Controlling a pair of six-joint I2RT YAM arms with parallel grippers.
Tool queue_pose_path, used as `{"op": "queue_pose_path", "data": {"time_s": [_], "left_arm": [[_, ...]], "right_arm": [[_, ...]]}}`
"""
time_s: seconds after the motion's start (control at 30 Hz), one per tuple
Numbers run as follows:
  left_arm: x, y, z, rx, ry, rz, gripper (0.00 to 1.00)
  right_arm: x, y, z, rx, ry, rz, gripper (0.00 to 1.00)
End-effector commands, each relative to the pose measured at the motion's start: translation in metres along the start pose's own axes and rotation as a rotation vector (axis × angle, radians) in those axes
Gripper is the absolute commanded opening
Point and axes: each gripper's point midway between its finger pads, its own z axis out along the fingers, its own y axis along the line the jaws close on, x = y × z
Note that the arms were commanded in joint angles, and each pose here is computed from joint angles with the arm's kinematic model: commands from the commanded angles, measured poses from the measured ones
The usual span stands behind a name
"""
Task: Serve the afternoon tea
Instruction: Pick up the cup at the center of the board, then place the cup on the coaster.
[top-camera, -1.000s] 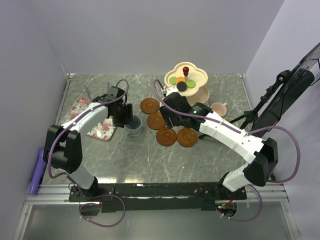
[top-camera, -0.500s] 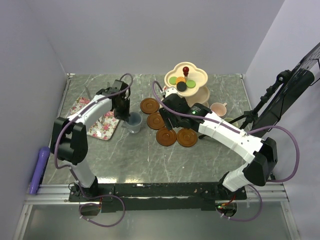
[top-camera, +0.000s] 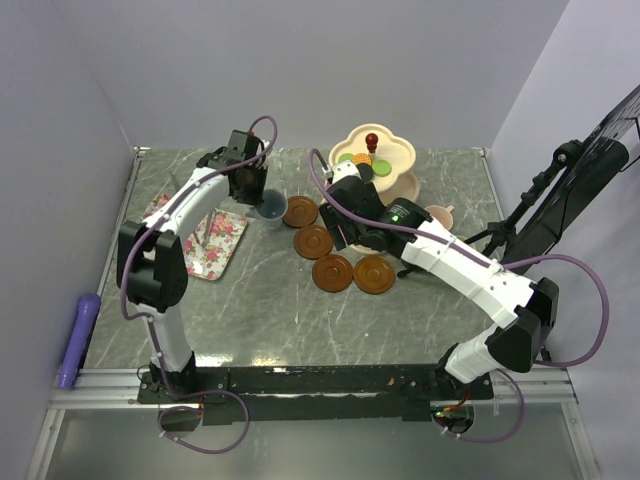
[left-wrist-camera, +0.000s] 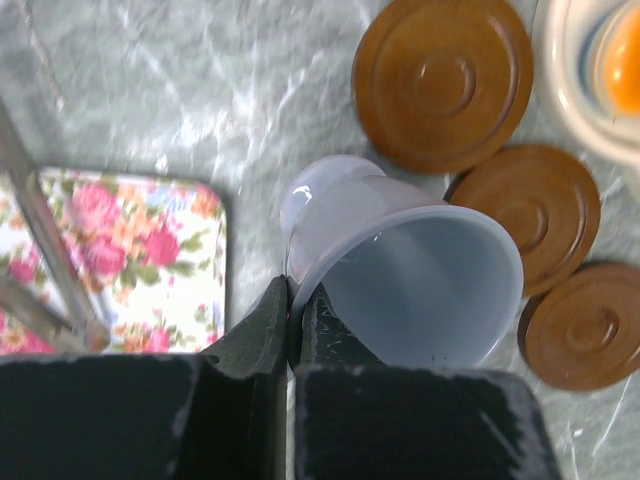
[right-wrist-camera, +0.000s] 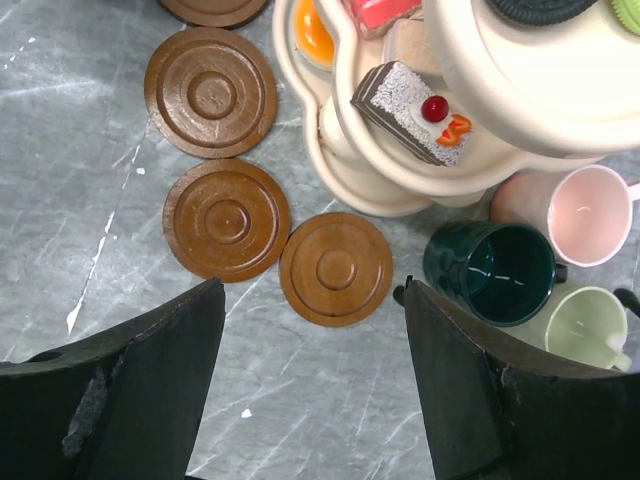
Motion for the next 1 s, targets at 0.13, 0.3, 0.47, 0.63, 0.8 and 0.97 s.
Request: {"op": "queue_pose_path", "data": {"time_s": [0.13,0.3,0.47,0.63,0.8,0.97], "left_arm": [[-0.060,-0.031,0.008,0.136,-0.129,-0.028,0.01],[-0.071,-0.043,0.020,0.189,-0.124,-0.051,0.01],[-0.076,-0.048,0.033,0.205,-0.118,-0.064,0.01],[-0.080,-0.052,0.043,0.230,-0.110,-0.073,0.01],[-0.081,-0.057,0.052,0.244,-0.106,-0.093,0.01],[-0.081,-0.061,0.058,0.268,-0.099,-0.110,0.01]], "right_arm": [[-0.021,-0.008,-0.015,0.011,-0.063,-0.034,0.79],[-0.025,-0.008,-0.011,0.023,-0.061,-0.078,0.79],[-0.030,-0.007,-0.009,0.019,-0.073,-0.106,0.80],[-0.031,-0.010,-0.005,0.028,-0.067,-0.127,0.80],[-0.031,-0.013,-0.001,0.030,-0.065,-0.122,0.80],[-0.033,-0.019,0.002,0.034,-0.060,-0.155,0.81]]}}
